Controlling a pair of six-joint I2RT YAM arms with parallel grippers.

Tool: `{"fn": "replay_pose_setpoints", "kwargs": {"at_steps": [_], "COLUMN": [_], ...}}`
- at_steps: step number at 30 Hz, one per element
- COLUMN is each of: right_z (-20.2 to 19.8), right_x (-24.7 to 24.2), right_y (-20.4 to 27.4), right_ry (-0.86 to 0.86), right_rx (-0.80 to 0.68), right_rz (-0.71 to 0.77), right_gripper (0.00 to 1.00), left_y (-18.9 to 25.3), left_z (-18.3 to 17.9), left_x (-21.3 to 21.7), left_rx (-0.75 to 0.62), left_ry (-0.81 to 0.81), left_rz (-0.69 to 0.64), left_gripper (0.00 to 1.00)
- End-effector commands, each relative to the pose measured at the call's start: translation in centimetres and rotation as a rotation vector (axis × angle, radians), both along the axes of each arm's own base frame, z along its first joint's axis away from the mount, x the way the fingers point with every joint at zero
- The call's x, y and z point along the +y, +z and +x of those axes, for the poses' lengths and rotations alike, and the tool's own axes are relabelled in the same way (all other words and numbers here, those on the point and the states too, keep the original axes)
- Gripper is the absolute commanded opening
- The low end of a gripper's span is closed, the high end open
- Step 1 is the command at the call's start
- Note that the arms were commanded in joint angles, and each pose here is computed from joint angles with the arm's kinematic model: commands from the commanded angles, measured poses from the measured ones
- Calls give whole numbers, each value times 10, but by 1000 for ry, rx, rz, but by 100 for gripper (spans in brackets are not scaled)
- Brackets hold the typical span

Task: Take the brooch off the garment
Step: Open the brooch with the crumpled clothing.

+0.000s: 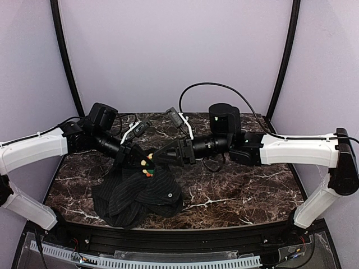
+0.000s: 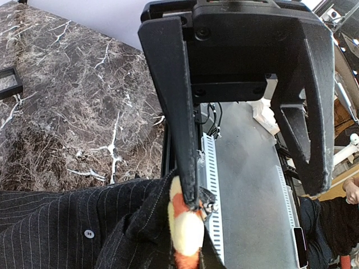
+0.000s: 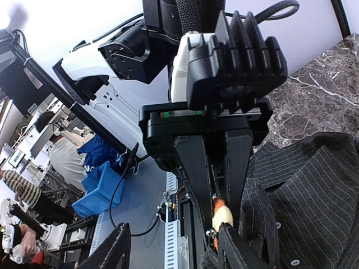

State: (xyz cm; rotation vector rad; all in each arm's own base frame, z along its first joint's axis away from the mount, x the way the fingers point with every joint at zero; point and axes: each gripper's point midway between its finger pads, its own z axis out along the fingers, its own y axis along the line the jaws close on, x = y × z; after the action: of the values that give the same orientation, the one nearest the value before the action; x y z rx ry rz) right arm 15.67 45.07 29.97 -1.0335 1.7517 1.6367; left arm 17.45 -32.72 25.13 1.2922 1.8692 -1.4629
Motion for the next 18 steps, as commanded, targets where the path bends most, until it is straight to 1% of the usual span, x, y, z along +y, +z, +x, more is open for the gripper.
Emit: {"fn": "replay_pose_setpoints", "kwargs": {"at_steps": [1,7,18], "right_z": [-9,-10,-12], "right_x": [4,-1,-5], "right_y": [14,16,18], "right_ry": [35,28,16], "right_rx": [-10,-8,-3], "right_rz": [40,42,46], "right_gripper": [51,49,48], "left_y": [5,1,-5], "left_z": [1,12,23], "left_x": [0,2,4], "left_rx": [-20,-64,-85], "left_ry": [-1,62,124], "left_rz": [-21,15,53], "left_gripper": [1,1,1]}}
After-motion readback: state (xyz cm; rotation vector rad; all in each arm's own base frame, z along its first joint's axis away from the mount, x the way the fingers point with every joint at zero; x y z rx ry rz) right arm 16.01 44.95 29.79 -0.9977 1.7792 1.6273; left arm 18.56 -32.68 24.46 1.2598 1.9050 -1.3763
